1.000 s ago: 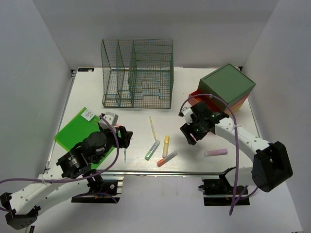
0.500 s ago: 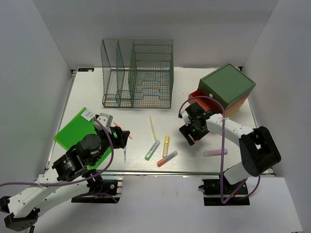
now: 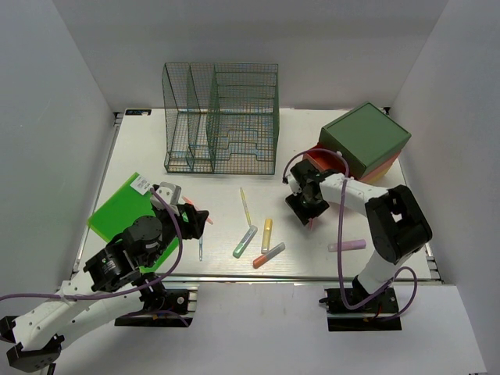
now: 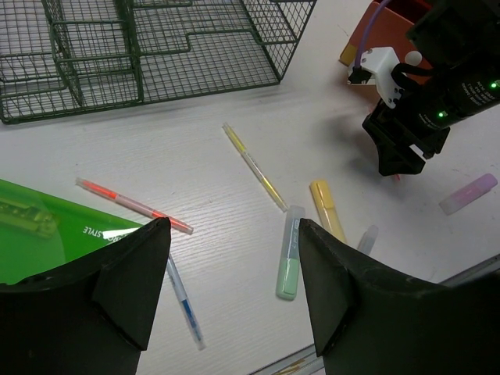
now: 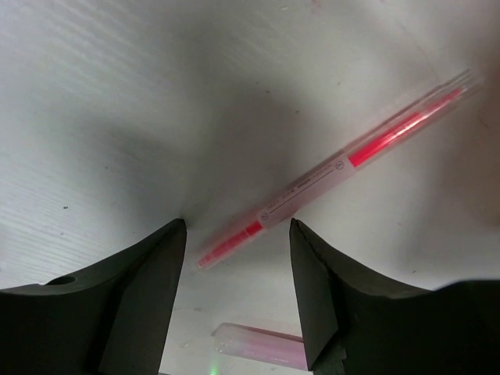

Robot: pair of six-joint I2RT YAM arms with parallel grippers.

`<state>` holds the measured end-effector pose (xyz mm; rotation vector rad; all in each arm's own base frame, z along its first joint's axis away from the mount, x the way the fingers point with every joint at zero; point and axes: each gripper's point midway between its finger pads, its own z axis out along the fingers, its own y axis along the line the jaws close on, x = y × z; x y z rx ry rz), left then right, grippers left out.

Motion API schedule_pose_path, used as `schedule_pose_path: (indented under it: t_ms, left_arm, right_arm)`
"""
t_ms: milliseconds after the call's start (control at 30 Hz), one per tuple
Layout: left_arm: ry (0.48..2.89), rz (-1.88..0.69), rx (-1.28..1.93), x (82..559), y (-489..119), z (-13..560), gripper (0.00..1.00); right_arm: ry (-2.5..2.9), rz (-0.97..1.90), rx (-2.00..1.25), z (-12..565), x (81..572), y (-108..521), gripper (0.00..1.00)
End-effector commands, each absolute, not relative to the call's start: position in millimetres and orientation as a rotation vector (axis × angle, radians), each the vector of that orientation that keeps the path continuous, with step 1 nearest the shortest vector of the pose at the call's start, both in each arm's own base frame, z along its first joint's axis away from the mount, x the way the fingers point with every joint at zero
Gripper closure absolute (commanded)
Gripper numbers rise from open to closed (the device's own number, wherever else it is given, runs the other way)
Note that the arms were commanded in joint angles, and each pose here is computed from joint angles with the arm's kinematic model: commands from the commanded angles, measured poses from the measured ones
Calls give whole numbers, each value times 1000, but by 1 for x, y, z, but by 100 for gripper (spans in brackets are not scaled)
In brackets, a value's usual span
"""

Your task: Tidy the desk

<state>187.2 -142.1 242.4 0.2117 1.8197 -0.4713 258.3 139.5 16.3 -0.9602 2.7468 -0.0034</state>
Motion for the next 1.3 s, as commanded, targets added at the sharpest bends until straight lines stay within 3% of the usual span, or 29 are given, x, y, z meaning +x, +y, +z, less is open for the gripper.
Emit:
schedule_pose_path:
  t_ms: [0, 200, 433, 600, 733, 800, 933, 1267]
  left_arm:
    - [1813, -470, 218, 186, -141, 244, 24]
    - [1808, -473, 217, 186, -140, 245, 24]
    - [1807, -471, 217, 186, -139, 245, 24]
    - [1804, -475, 213, 186, -139, 246, 24]
    - [1805, -474, 212, 186, -139, 245, 23]
    - [1805, -475, 213, 186, -139, 245, 23]
    - [1806, -474, 213, 186, -139, 245, 23]
    - [1801, -477, 215, 185, -139, 246, 23]
  right_arm:
    - [2737, -53, -890, 22, 274, 136, 39]
    - [2786, 16, -875, 12, 270, 137, 43]
    - [2824, 116, -910, 3, 258, 142, 60]
    - [2830, 186, -920, 2, 250, 144, 67]
    - [2831, 231, -952, 3, 243, 147, 80]
    - [2828, 241, -964, 3, 241, 147, 82]
    - [2824, 279, -988, 3, 236, 148, 99]
    - [2511, 481, -1082, 93, 264, 187, 100]
